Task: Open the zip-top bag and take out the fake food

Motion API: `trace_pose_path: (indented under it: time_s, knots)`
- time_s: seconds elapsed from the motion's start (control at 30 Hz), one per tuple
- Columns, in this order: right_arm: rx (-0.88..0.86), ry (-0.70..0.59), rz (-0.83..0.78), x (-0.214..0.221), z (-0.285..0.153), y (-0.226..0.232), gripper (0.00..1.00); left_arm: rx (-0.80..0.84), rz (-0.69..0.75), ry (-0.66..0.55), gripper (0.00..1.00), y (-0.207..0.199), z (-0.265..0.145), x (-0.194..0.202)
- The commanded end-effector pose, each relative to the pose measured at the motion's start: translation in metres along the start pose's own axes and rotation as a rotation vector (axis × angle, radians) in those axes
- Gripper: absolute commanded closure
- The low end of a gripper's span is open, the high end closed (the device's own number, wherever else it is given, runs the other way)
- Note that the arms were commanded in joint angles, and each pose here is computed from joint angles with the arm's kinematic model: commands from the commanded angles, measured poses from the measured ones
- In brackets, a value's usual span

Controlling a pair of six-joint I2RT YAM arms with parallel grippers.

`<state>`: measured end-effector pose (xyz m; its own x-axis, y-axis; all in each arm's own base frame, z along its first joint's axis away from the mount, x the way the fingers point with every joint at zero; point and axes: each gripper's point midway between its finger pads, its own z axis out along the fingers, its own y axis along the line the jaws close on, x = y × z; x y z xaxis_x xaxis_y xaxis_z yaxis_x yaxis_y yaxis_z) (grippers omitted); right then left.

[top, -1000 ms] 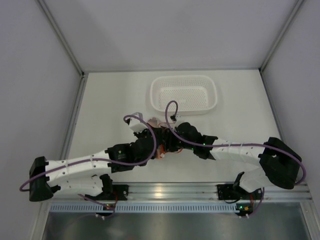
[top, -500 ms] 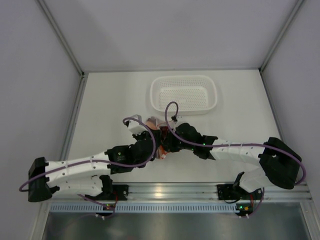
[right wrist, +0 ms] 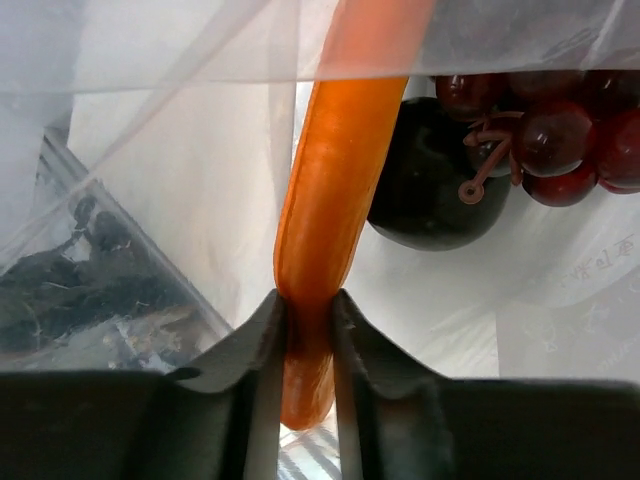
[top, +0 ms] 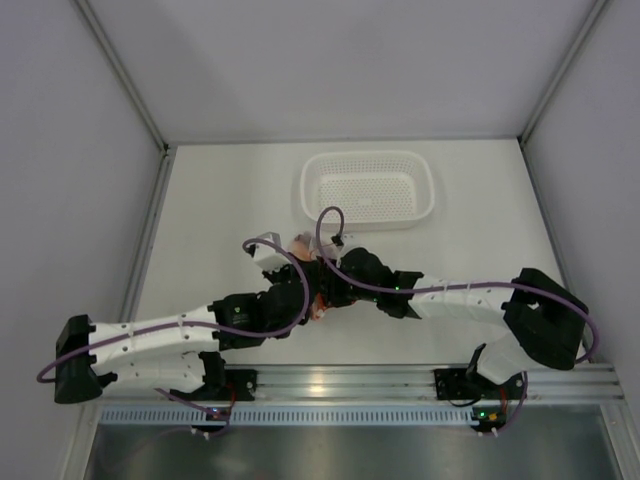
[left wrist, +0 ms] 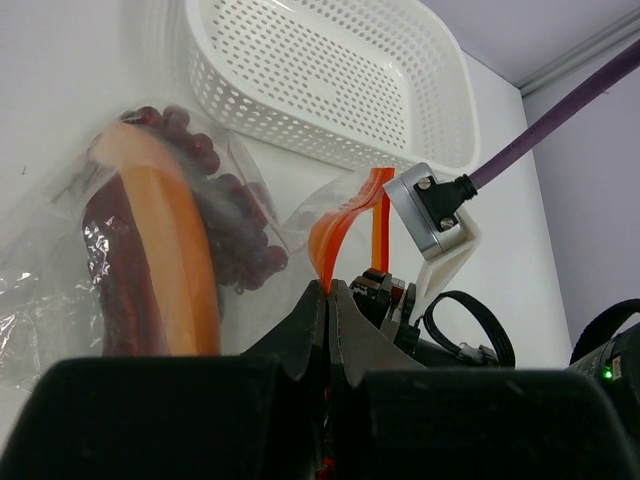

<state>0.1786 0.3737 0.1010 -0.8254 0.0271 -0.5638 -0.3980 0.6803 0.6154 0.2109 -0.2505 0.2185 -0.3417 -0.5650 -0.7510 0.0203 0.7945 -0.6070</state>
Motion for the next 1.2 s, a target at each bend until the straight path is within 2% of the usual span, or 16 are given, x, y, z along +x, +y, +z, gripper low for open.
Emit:
trace_pose_path:
  time_s: [0.0, 0.07, 0.37, 0.53, 0.7, 0.9, 1.17]
  knots:
    - [-0.024, 0.008, -0.018, 0.003, 0.001, 0.012, 0.87, 0.008, -0.068, -0.066, 1.00, -0.005, -0.002, -0.016]
    - [-0.032, 0.003, -0.015, 0.003, -0.002, 0.013, 1.00, 0.006, -0.069, -0.070, 1.00, -0.003, -0.002, -0.017]
    - [-0.017, -0.102, -0.030, -0.033, -0.030, 0.019, 1.00, 0.049, -0.016, -0.012, 1.00, -0.002, -0.007, -0.005]
    - [-0.009, -0.137, 0.009, -0.052, -0.039, 0.014, 1.00, 0.110, 0.067, 0.029, 1.00, -0.009, -0.015, 0.013]
    - [0.004, -0.162, 0.033, -0.070, -0.044, 0.007, 1.00, 0.127, 0.148, 0.008, 1.00, -0.011, -0.024, 0.019]
    - [-0.032, -0.090, 0.022, -0.063, -0.056, 0.006, 1.00, 0.123, 0.215, 0.009, 1.00, -0.001, -0.027, 0.028]
    - [-0.165, 0.017, 0.008, -0.031, -0.088, 0.022, 1.00, 0.062, 0.192, -0.038, 1.00, 0.018, -0.022, 0.029]
